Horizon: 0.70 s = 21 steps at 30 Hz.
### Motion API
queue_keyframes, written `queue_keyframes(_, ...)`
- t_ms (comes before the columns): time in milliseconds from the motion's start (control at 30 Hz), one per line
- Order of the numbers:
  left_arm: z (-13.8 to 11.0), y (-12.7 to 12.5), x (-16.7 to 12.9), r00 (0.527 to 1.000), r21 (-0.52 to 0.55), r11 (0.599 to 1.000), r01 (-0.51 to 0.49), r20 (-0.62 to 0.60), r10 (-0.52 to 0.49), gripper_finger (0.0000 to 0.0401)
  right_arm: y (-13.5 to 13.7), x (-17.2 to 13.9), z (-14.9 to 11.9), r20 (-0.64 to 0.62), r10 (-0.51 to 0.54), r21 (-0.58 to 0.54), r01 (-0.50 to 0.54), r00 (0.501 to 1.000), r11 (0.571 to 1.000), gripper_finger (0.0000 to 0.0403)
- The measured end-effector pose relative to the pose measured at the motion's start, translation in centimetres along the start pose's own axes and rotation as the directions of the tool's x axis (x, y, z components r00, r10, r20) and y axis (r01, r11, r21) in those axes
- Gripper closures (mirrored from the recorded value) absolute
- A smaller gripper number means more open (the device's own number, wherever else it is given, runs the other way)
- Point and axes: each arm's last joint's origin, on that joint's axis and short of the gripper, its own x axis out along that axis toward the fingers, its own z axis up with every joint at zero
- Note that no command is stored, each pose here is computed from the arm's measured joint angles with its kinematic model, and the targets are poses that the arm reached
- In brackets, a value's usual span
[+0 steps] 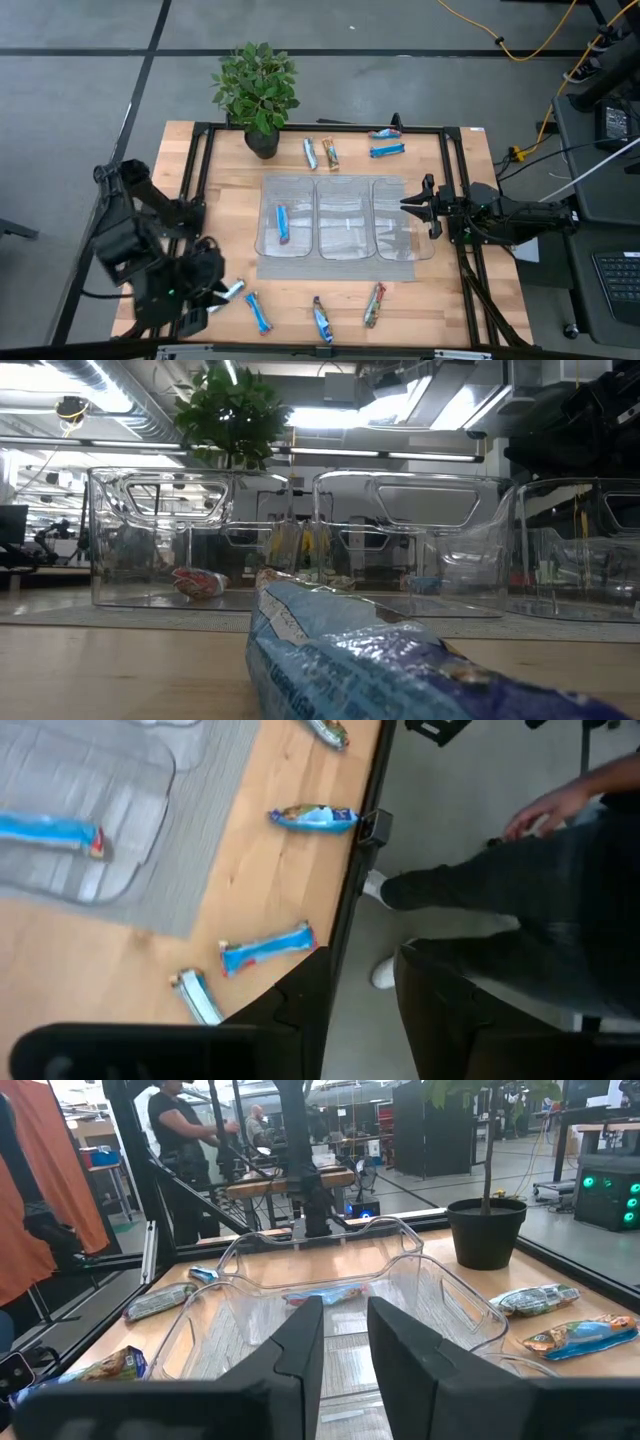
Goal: Pick and place Granola Bars by type
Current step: Put the yellow granola bar into the middle transparent bin
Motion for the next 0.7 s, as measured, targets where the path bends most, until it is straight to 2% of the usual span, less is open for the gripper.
queue_keyframes(200,-2.7,-0.3,0.5,0.999,-0.046,0.998,-0.043,-0.020,0.042,0.0297,0.0,0.0,0.0,-0.001,0.000,-0.001,0.000,1.000,1.000,0.0318)
queue_keyframes(500,-6.2,0.8,4.2,0.975,-0.089,0.978,-0.188,-0.133,0.176,0.0297,0.0,0.0,0.0,0.000,0.000,0.000,0.000,1.000,1.000,0.0318)
queue_keyframes(700,-7.7,1.9,6.8,0.954,-0.110,0.955,-0.274,-0.156,0.256,0.0295,0.0,0.0,0.0,-0.001,0.000,-0.001,0.000,1.000,1.000,0.0318)
